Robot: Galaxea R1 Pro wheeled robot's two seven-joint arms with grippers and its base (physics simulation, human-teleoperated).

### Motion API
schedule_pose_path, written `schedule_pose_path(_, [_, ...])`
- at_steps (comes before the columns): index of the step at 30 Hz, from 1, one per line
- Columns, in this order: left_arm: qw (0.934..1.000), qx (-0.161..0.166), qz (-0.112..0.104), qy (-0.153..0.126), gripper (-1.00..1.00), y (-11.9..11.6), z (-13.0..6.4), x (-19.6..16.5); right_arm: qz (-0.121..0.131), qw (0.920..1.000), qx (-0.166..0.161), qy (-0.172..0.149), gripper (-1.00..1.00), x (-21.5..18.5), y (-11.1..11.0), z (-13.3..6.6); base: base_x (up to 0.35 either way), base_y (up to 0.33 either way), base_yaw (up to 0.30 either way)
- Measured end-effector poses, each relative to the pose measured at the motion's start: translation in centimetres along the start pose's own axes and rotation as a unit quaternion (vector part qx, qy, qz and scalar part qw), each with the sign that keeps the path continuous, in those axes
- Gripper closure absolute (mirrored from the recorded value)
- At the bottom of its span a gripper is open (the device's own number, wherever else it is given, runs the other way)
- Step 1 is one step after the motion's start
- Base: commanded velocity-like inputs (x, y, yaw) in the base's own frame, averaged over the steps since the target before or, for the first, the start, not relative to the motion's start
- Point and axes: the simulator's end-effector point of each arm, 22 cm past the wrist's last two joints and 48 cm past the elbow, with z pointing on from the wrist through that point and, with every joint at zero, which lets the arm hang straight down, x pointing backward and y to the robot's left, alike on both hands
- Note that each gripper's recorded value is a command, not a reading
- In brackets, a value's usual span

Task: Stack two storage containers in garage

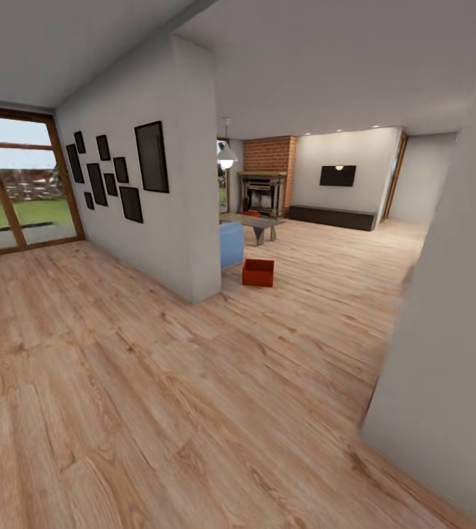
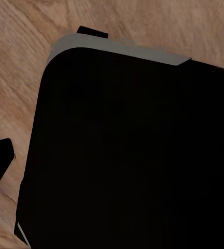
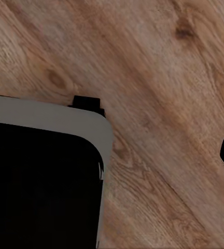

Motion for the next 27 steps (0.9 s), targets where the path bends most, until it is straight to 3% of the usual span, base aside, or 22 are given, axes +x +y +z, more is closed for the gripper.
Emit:
schedule_pose_path(8, [1.0000, 0.000, 0.000, -0.001, -1.00, 0.0, 0.0, -0.1, -0.004, 1.0000, -0.001, 0.000, -1.00, 0.0, 0.0, 0.0, 0.323, 0.163, 0.001])
schedule_pose_path(15, [1.0000, 0.000, 0.000, -0.002, -1.00, 0.0, 0.0, -0.1, -0.051, 0.9986, -0.012, 0.003, -1.00, 0.1, 1.0, 0.0, 0.308, 0.198, 0.000])
schedule_pose_path(27, [1.0000, -0.001, 0.000, 0.003, -1.00, 0.1, 0.0, 0.1, -0.049, 0.9987, -0.009, 0.001, -1.00, 0.0, 0.7, 0.0, 0.321, 0.022, -0.032])
